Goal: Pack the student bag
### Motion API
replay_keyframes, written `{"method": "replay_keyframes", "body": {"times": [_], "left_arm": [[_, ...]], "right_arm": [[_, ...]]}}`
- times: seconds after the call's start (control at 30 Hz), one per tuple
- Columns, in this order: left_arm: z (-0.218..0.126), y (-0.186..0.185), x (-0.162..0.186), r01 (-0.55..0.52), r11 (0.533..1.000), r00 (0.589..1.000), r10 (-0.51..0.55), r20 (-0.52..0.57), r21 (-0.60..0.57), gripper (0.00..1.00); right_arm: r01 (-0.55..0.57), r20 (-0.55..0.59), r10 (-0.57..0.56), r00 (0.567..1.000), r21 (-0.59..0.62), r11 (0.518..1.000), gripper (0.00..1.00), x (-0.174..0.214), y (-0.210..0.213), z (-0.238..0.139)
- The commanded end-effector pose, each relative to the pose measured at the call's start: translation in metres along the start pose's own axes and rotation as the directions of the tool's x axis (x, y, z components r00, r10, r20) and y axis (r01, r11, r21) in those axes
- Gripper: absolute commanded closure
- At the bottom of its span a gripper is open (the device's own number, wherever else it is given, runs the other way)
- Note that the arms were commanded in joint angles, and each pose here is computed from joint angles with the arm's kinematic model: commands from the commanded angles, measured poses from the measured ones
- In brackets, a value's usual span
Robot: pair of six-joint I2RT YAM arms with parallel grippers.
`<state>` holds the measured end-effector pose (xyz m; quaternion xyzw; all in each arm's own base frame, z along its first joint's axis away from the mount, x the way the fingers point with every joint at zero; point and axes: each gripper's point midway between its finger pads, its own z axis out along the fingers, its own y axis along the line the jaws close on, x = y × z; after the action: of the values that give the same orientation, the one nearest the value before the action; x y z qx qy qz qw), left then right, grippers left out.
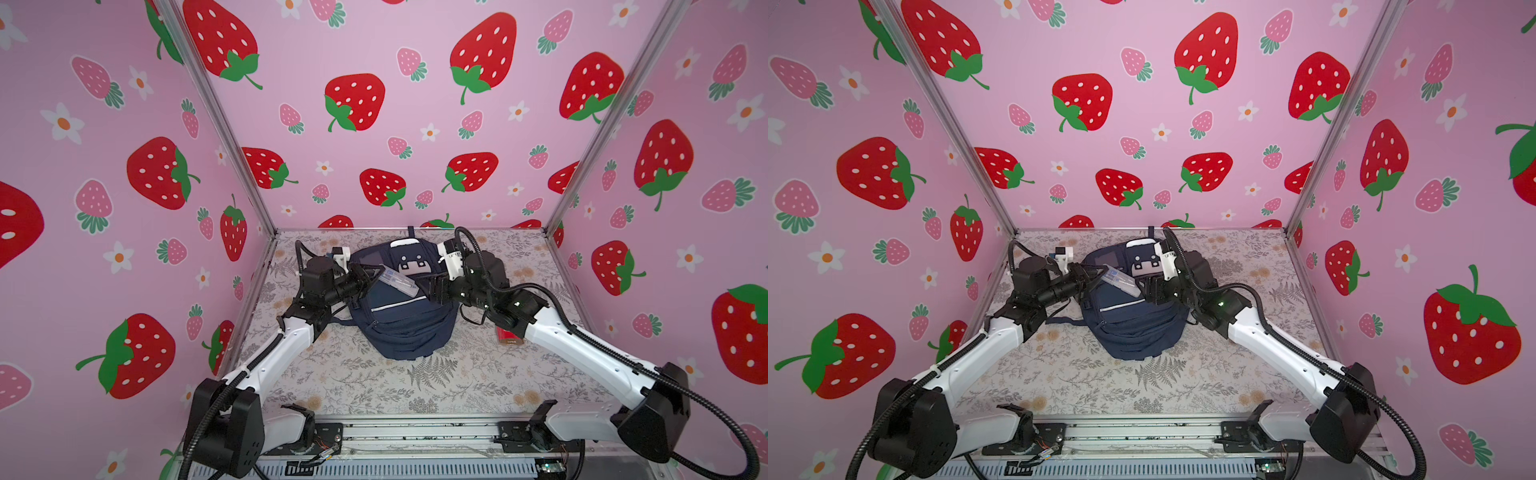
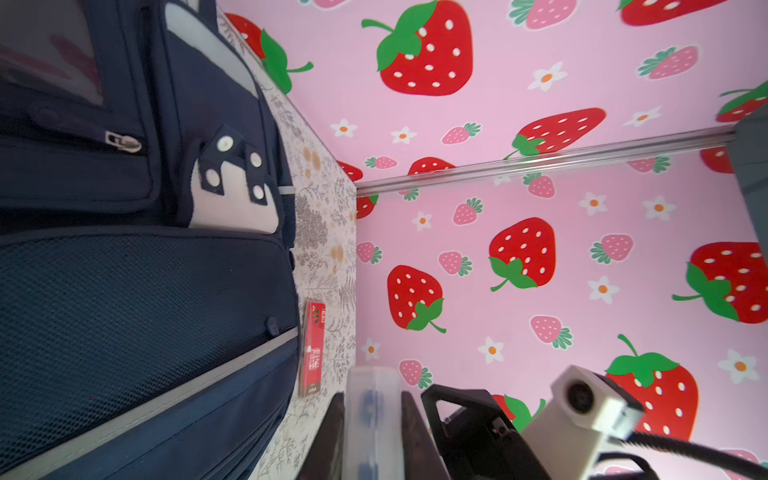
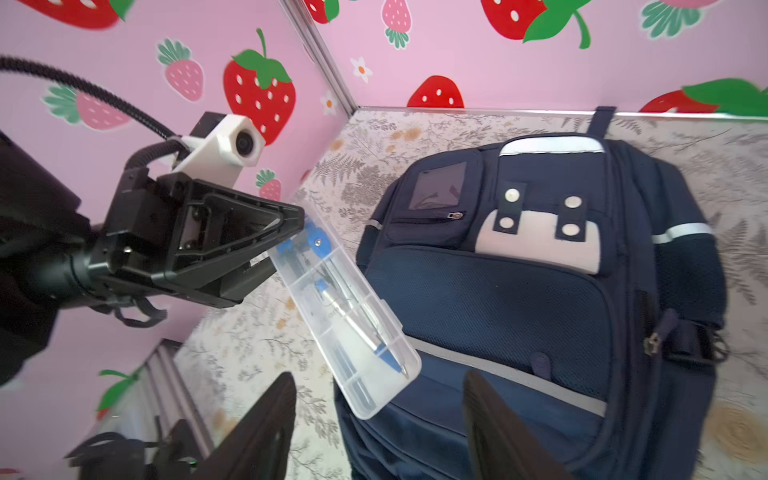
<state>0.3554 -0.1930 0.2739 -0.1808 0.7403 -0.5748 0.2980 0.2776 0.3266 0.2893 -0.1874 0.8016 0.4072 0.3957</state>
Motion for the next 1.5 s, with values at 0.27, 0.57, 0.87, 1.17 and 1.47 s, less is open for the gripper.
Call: {"method": "replay_keyframes", "body": {"times": [0.27,0.57,0.87,1.17,1.47], "left_arm": [[-0.015,-0.021,-0.010,-0.008,0.995,0.995,-0.003,0.104,0.103,0.86],[-0.018,-0.035,-0.012,-0.027,0.989,0.993,0.010,0.115,0.147,0.86],[-0.020,-0.038,-0.010,-0.042,0.987,0.994,0.025,0.109,0.156,0.86],[-0.022,-0.034,0.003,-0.046,0.985,0.995,0.029,0.098,0.169,0.86],[-0.024,-0.024,0.020,-0.068,0.983,0.996,0.057,0.070,0.169,0.81]], "right_arm": [[-0.315,-0.101,0.303,0.948,-0.449,0.836,0.43,0.005,0.041,-0.003],[-0.401,-0.144,0.377,0.915,-0.438,0.804,0.48,0.016,0.032,0.011],[-0.430,-0.134,0.412,0.901,-0.391,0.814,0.39,0.019,0.018,0.022],[-0.405,-0.118,0.397,0.910,-0.457,0.792,0.61,0.004,0.031,0.023],[-0.386,-0.090,0.390,0.916,-0.460,0.800,0.76,0.009,0.034,0.010]]}}
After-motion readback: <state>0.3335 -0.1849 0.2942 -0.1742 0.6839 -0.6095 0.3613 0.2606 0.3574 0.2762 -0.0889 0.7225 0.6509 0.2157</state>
